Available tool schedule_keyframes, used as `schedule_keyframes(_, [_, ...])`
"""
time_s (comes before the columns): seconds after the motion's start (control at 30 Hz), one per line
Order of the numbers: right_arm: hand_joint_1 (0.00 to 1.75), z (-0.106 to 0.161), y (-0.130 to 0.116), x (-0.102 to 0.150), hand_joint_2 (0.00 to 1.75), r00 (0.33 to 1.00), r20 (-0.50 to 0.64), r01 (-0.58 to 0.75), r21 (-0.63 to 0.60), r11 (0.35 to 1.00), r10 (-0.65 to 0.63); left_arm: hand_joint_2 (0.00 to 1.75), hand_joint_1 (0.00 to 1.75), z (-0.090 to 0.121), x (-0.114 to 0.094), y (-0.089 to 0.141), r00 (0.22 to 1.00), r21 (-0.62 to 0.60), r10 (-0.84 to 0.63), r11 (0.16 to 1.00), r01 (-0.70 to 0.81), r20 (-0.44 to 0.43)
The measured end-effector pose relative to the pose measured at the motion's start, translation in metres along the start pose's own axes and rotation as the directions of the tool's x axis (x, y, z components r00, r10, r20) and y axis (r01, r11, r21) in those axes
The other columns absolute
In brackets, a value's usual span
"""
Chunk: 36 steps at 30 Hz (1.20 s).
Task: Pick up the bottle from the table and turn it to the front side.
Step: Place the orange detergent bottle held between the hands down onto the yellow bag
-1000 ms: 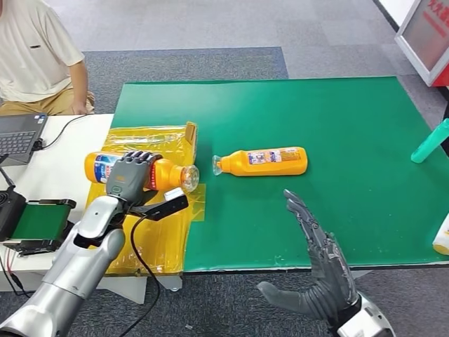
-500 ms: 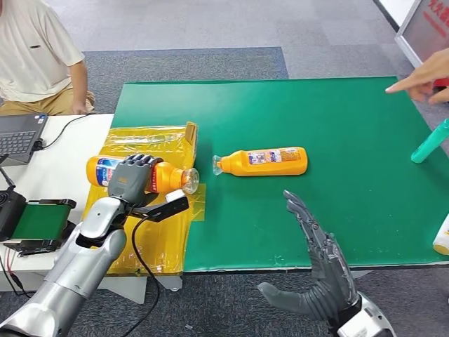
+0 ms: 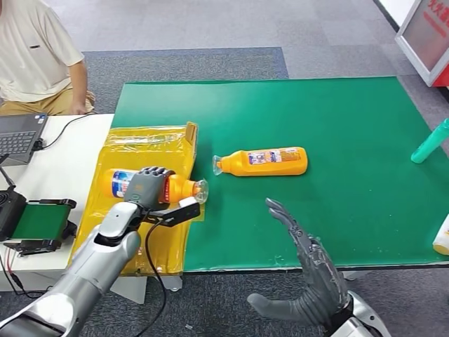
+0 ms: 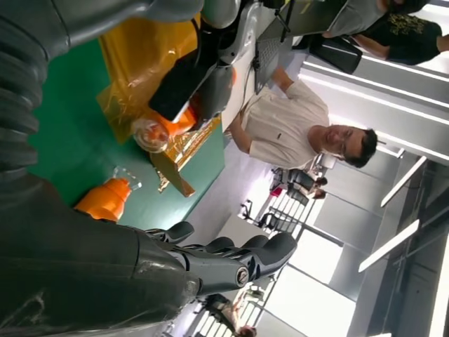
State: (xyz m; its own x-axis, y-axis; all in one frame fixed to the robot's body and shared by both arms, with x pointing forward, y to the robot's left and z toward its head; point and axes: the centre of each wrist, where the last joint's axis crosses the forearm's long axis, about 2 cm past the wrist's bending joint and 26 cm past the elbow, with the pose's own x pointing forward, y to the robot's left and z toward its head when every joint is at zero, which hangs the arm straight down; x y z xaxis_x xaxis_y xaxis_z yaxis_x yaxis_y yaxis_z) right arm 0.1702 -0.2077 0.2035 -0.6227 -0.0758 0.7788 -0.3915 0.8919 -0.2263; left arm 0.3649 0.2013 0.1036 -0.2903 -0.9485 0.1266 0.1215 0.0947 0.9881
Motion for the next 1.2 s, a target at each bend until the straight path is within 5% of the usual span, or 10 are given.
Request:
schedule_keyframes(0.17, [0.0,0.0,0.004,0.001,1.75,1.0,0.002,0.0,0.007,1.0,0.0,1.75,1.75,-0.002,0.01,-0.016,0.999,-0.059,0.031,0.998,-0.03,0.014])
schedule_keyframes(0.2, [0.0,0.001,0.004,0.001,1.75,1.0,0.003,0.001,0.008,1.0,-0.001,1.75,1.5,-0.003,0.011,-0.016,0.999,-0.063,0.035,0.997,-0.033,0.016])
schedule_keyframes(0.3, [0.0,0.001,0.005,0.001,1.75,1.0,0.003,0.003,0.01,1.0,-0.003,1.75,0.19,-0.006,0.014,-0.018,0.999,-0.079,0.041,0.996,-0.039,0.021])
schedule_keyframes(0.33, [0.0,0.001,0.005,0.001,1.75,1.0,0.003,0.003,0.009,1.0,-0.003,1.75,0.0,-0.006,0.016,-0.018,0.999,-0.086,0.043,0.995,-0.041,0.023])
schedule_keyframes(0.83, [0.0,0.01,0.004,0.0,1.75,1.0,-0.018,0.001,0.001,1.0,-0.001,1.75,0.0,-0.004,0.032,-0.028,0.997,-0.114,0.073,0.991,-0.072,0.006])
schedule_keyframes(1.07, [0.0,0.012,0.004,0.001,1.75,1.0,-0.018,-0.004,-0.015,1.0,0.004,1.75,0.0,-0.003,0.033,-0.03,0.995,-0.05,0.096,0.994,-0.097,-0.021])
schedule_keyframes(1.2, [0.0,0.014,0.004,0.001,1.75,1.0,-0.026,-0.003,-0.031,1.0,0.002,1.75,0.0,0.0,0.031,-0.028,0.973,0.051,0.229,0.972,-0.227,-0.025])
